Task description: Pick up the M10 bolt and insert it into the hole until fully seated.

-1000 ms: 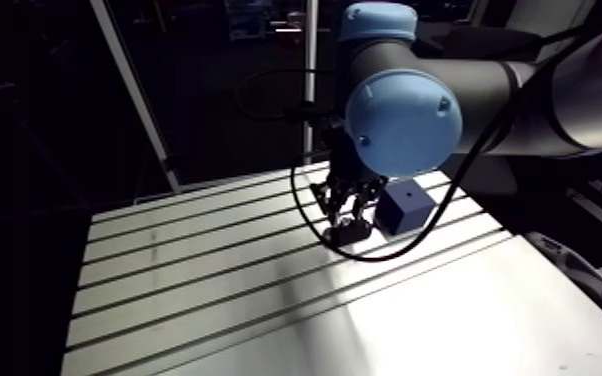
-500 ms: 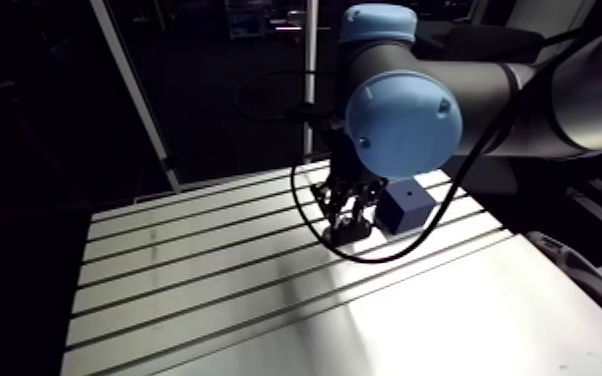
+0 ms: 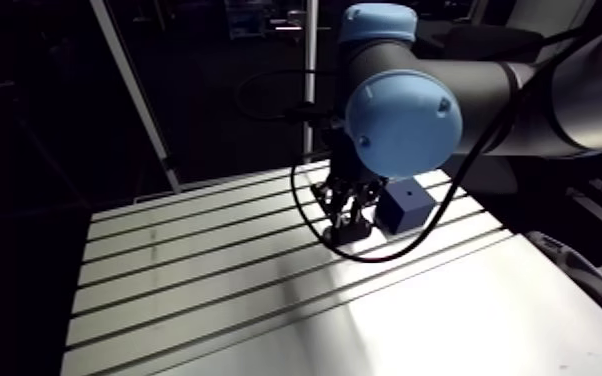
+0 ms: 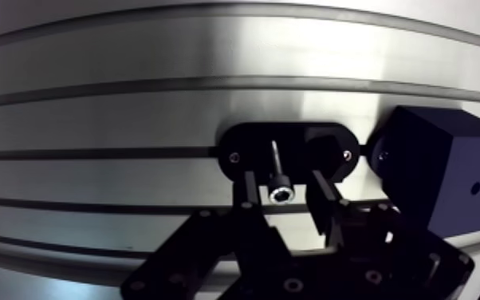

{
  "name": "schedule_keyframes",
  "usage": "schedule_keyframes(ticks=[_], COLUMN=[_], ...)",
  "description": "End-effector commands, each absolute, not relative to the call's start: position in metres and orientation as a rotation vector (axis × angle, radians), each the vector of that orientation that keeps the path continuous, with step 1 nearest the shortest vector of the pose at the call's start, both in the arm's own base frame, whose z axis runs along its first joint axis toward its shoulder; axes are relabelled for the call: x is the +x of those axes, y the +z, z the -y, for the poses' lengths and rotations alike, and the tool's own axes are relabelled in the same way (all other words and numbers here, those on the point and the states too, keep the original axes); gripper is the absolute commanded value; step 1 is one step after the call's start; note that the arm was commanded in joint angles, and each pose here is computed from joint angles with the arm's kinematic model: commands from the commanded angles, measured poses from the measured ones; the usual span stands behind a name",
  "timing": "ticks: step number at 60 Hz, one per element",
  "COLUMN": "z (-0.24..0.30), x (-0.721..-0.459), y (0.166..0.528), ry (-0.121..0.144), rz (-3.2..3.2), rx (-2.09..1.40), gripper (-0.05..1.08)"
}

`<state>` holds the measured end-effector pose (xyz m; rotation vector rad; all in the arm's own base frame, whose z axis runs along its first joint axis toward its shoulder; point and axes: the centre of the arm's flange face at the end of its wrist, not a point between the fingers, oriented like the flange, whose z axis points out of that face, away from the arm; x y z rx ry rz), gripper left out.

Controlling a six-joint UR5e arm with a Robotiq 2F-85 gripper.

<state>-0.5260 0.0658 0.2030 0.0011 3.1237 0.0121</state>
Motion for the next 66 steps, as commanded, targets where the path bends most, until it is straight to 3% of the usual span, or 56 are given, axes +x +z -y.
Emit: schedule_keyframes(ticks=[1, 38, 66], z=[-0.0656, -0.0649, -0.0653], x=[-0.5258, -0.5263, -0.5258], y=[0.2027, 0.204, 0.2035], ry=[0.011, 0.01, 0.007], rz=[-3.123, -3.126, -3.126], rx=[0.001, 0.001, 0.004], gripper=[0.59, 0.69, 0.69])
